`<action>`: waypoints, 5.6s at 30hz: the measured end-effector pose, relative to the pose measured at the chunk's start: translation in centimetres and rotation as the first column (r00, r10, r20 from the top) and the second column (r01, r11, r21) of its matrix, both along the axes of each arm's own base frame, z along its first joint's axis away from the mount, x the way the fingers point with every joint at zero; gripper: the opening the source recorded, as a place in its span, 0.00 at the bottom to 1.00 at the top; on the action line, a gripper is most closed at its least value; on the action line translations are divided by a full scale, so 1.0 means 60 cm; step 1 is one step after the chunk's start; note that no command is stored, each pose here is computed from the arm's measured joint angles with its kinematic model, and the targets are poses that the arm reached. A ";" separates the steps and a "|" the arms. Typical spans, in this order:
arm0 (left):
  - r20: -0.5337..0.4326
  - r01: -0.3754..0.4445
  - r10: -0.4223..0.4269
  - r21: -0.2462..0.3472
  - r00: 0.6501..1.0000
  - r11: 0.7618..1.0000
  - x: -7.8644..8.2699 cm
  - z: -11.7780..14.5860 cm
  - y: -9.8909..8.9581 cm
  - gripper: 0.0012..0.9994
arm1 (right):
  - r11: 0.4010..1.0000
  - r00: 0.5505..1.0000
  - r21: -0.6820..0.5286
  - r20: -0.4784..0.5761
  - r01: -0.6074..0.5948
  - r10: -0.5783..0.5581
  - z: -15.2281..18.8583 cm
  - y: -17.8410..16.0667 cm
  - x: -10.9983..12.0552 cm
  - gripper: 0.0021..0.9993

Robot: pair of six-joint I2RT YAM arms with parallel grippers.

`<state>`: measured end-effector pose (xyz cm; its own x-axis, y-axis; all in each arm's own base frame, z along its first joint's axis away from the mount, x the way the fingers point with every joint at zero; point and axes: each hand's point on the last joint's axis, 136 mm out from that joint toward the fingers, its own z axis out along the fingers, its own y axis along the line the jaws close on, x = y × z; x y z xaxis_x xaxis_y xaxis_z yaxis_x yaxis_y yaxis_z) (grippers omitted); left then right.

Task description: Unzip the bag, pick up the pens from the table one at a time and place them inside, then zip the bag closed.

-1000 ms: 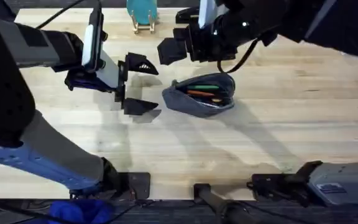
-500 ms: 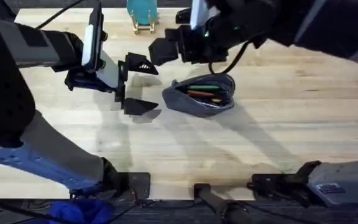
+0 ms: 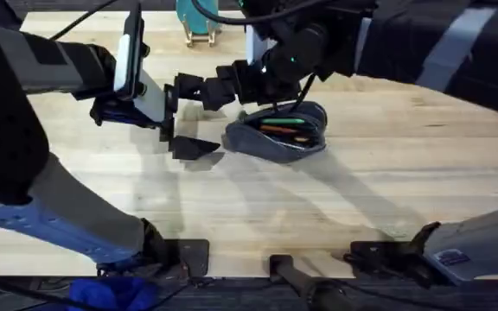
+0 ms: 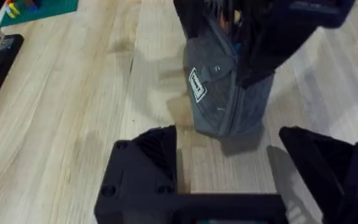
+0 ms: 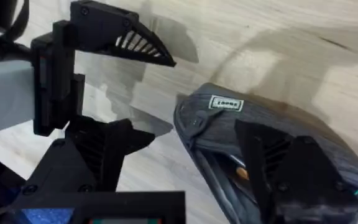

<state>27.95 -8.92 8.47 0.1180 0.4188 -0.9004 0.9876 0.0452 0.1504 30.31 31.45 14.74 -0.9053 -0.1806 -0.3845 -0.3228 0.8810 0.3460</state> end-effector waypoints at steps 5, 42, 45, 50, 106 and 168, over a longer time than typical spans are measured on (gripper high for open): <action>0.000 0.000 0.000 0.000 1.000 1.000 0.000 0.000 0.000 0.99 | 1.000 1.000 0.000 0.000 0.000 0.000 0.000 0.000 0.000 1.00; 0.000 0.000 0.000 0.000 1.000 1.000 0.000 0.000 0.000 0.99 | 0.995 0.995 -0.103 -0.100 -0.020 0.009 -0.082 0.001 -0.014 0.94; 0.000 0.000 0.000 0.000 1.000 1.000 0.000 0.000 0.000 0.99 | 0.994 0.995 -0.108 -0.098 -0.017 0.007 -0.082 -0.001 -0.013 0.81; 0.000 0.000 0.000 0.000 1.000 1.000 0.000 0.000 0.000 0.99 | 0.993 0.996 -0.115 -0.092 -0.013 0.002 -0.083 -0.003 -0.011 0.60; 0.000 0.000 0.000 0.000 1.000 1.000 0.000 0.000 0.000 0.99 | 0.995 0.996 -0.091 -0.086 -0.026 0.018 -0.031 0.007 -0.016 0.03; -0.141 -0.002 -0.033 -0.242 0.990 0.970 0.008 -0.001 -0.077 1.00 | 0.993 0.996 -0.101 -0.072 -0.064 0.057 -0.027 0.007 -0.016 0.03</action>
